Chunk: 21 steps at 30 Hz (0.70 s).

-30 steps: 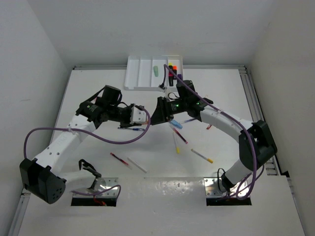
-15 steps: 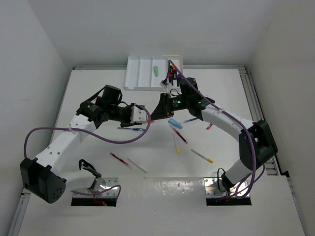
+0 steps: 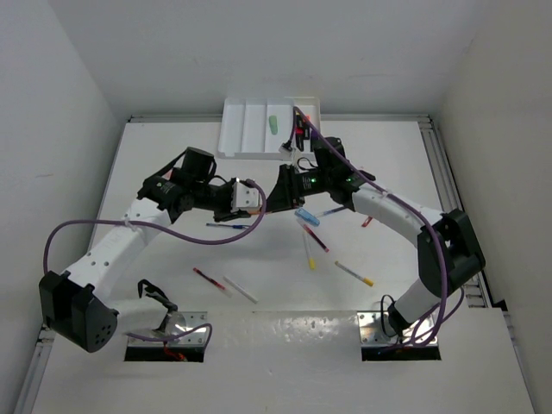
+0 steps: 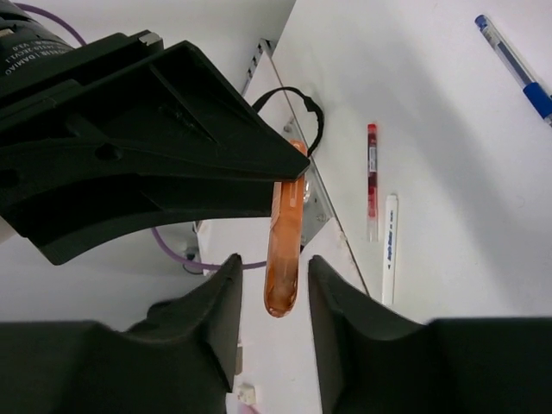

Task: Sort the stationery into containers
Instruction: Pass the stationery from the left arm to the right

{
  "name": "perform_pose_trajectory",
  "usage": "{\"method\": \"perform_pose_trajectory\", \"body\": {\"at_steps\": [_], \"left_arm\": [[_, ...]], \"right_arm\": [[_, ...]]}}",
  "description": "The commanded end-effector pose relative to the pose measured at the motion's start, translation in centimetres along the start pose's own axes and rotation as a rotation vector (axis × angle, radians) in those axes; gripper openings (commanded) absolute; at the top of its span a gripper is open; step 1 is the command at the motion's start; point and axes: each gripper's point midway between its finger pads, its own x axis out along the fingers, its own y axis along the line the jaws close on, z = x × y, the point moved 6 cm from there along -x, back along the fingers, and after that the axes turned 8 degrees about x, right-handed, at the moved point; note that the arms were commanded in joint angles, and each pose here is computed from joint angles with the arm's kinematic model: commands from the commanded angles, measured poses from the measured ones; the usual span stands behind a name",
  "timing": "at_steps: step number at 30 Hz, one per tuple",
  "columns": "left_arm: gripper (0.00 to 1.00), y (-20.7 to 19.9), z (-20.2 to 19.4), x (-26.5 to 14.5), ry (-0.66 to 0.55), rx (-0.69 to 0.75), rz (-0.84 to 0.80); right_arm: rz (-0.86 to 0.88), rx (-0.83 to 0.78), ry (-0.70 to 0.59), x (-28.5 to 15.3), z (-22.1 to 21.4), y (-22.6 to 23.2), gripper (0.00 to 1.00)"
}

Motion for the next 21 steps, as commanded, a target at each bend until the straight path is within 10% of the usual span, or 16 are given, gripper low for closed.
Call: {"method": "perform_pose_trajectory", "body": {"at_steps": [1, 6, 8, 9, 13, 21], "left_arm": [[0.15, 0.7, 0.8, 0.0, -0.045, 0.016, 0.019], [0.2, 0.7, 0.8, 0.0, -0.044, 0.009, 0.019], [0.51, 0.9, 0.8, 0.1, -0.042, -0.016, 0.039], [0.99, 1.5, 0.6, 0.1, -0.03, -0.094, 0.099], [1.0, 3.5, -1.4, -1.2, 0.057, -0.299, 0.266], [1.0, 7.9, -6.4, -4.6, 0.324, -0.74, 0.699]], "right_arm": [[0.038, -0.056, 0.009, 0.0, 0.4, 1.3, 0.31], [0.034, -0.063, -0.001, -0.1, 0.6, 1.2, 0.02], [0.024, -0.065, -0.023, -0.3, 1.1, 1.0, 0.0], [0.014, -0.063, -0.047, -0.6, 1.7, 0.8, 0.0], [-0.074, -0.143, -0.141, -1.9, 5.2, 0.0, 0.0], [-0.659, -0.437, -0.784, -9.0, 20.8, -4.9, 0.0]]}}
